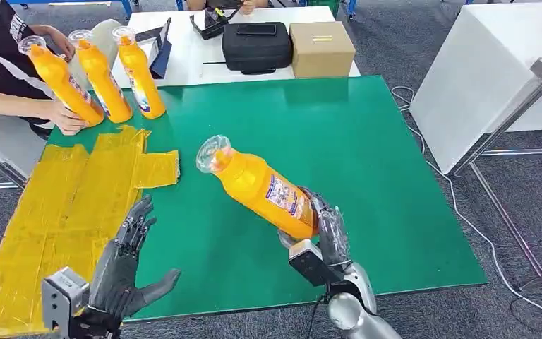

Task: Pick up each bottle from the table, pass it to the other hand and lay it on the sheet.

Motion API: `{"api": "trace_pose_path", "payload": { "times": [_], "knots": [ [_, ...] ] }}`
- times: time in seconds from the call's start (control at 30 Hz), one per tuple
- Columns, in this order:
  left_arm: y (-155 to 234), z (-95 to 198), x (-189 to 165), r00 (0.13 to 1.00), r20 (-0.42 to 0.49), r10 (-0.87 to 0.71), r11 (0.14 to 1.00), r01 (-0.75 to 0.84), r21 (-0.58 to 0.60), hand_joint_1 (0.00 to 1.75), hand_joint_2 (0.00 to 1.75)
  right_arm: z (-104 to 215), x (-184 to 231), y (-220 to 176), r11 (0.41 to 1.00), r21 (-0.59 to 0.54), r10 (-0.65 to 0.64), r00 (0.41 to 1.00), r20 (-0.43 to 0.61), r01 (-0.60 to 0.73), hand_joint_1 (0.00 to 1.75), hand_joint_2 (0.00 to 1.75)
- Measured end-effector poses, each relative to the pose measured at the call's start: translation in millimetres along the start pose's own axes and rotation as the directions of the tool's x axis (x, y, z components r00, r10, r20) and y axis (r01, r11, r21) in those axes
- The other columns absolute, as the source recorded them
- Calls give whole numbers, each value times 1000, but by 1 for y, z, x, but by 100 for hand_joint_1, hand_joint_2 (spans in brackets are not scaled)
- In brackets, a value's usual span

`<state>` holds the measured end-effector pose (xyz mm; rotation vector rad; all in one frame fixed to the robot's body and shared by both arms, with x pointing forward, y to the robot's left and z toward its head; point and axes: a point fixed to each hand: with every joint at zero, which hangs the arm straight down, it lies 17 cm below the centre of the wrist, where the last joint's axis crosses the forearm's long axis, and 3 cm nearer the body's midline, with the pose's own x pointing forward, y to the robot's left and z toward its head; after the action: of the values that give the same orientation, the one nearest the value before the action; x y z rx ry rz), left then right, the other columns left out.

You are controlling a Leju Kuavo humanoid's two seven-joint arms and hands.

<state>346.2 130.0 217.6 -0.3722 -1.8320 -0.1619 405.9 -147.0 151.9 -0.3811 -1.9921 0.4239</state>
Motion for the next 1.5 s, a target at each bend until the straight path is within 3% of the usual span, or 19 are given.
{"api": "trace_pose_path", "payload": {
  "times": [0.17, 0.43, 0.97, 1.5],
  "knots": [
    [-14, -3, -19, 943, -142, 301, 949, -310, -52, 0, 175, -5, 14, 6, 999, 4, -35, 999, 36, 35, 175, 175],
    [-14, -11, -33, 872, -212, 441, 888, -459, -38, 0, 175, -9, 33, 19, 998, 23, -61, 995, 84, 60, 175, 175],
    [-28, -43, -23, 882, -192, 431, 889, -451, -80, 0, 175, -6, 54, 62, 989, 151, -24, 991, 131, 4, 175, 175],
    [-66, -66, 2, 891, -173, 419, 876, -447, -180, 0, 175, -13, 50, 79, 976, 204, 60, 995, 77, -75, 175, 175]
  ]
}}
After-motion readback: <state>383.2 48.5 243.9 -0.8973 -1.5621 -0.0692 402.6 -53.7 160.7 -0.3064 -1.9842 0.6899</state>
